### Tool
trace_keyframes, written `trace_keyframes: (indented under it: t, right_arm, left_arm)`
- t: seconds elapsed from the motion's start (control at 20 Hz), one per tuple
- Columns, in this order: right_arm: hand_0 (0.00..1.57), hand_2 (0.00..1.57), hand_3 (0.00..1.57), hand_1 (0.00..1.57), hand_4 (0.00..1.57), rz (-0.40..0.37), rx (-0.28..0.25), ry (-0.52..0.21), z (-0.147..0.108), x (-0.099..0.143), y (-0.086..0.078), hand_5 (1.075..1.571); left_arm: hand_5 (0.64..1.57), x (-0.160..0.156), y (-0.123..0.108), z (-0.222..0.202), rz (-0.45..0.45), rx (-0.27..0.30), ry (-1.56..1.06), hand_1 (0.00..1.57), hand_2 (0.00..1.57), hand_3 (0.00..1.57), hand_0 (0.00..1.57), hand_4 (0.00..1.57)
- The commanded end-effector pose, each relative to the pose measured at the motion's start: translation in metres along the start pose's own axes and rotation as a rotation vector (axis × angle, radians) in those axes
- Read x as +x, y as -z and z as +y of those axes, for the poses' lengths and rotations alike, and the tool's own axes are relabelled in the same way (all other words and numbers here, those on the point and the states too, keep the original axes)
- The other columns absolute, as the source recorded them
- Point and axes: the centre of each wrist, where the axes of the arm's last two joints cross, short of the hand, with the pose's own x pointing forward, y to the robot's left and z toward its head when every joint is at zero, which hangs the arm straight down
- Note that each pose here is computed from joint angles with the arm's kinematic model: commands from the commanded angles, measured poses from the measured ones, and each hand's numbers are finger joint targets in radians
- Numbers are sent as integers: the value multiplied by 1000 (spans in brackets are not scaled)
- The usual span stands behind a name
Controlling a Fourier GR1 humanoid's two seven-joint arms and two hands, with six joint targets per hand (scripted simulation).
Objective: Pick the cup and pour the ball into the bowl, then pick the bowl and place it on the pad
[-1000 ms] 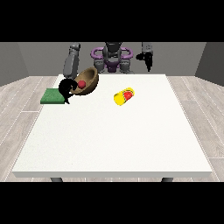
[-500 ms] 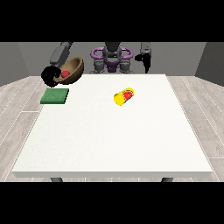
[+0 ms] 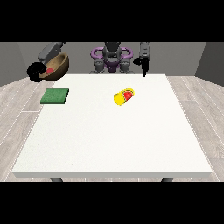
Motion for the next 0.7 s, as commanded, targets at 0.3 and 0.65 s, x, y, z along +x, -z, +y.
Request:
trace_keyframes:
  t: [0.3,0.65]
  right_arm:
    - [1551,1571,809,1551,822,-116,-9,53,-50,19,-3,1516]
    - [1314,1536,1204,1314,0,-210,-241,-165,-63,44,-2,1571]
  left_arm:
    - [1356,-4,0,-10,-130,5,3,0,0,0,0,1167]
    - [1366,7,-1,-20,-133,-14,4,0,0,0,0,1167]
